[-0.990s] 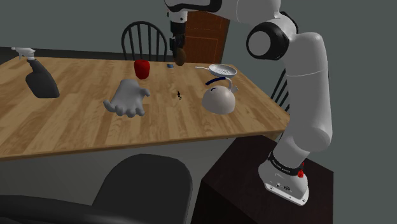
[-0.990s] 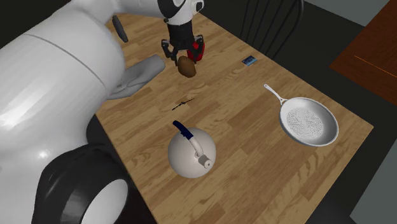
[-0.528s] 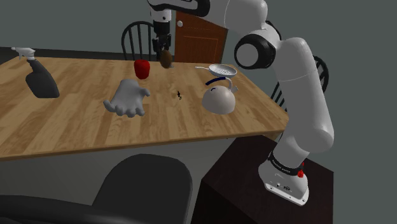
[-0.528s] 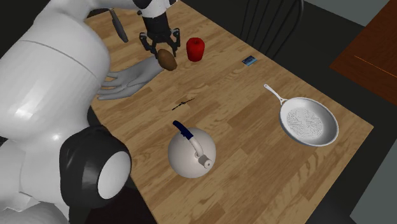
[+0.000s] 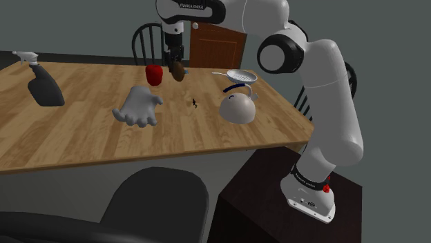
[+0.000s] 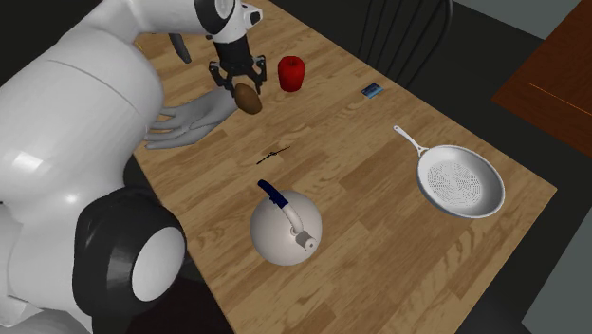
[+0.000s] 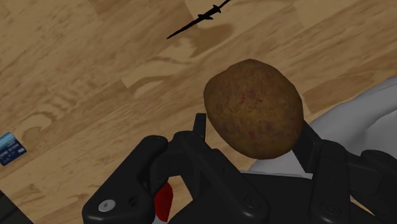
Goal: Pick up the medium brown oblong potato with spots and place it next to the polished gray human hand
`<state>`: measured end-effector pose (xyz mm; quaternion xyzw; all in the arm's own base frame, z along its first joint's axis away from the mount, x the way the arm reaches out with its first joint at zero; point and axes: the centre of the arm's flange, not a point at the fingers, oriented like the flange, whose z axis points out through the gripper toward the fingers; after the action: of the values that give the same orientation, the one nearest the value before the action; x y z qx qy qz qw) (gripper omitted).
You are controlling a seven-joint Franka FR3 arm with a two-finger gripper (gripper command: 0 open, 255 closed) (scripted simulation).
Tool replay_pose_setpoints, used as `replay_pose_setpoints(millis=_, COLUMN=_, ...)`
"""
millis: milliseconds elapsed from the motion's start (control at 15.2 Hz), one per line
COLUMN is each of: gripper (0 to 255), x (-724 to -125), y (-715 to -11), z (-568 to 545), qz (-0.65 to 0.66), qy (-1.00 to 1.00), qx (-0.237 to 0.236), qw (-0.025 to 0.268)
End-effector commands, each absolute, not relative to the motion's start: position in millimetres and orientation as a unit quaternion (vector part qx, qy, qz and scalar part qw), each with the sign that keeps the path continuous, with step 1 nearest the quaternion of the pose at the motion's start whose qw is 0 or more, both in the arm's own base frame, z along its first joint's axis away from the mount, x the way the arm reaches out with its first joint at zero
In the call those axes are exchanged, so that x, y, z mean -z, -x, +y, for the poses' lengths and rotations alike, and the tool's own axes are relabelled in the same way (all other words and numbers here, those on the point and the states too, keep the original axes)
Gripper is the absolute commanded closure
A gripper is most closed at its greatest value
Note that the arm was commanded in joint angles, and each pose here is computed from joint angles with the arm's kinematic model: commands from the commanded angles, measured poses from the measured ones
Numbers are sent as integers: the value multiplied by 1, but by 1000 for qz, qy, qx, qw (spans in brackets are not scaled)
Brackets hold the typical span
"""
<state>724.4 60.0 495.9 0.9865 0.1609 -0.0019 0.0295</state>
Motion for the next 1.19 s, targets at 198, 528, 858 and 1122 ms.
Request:
replay_pose_setpoints(millis=198, gripper=255, x=-469, y=-725, z=60, qz=161, qy=-987, qx=2, qw=30)
replay_pose_setpoints(millis=528, gripper=255, x=-443, y=-725, z=60, qz=161, qy=-987, qx=2, qw=30)
replay_pose_setpoints(millis=858, gripper=255, x=-417, y=-725, z=60, qz=161, qy=-987, qx=2, qw=30)
replay_pose_setpoints(millis=1122, gripper=255, x=-396, y=-725, z=60, qz=161, qy=-987, qx=2, qw=30)
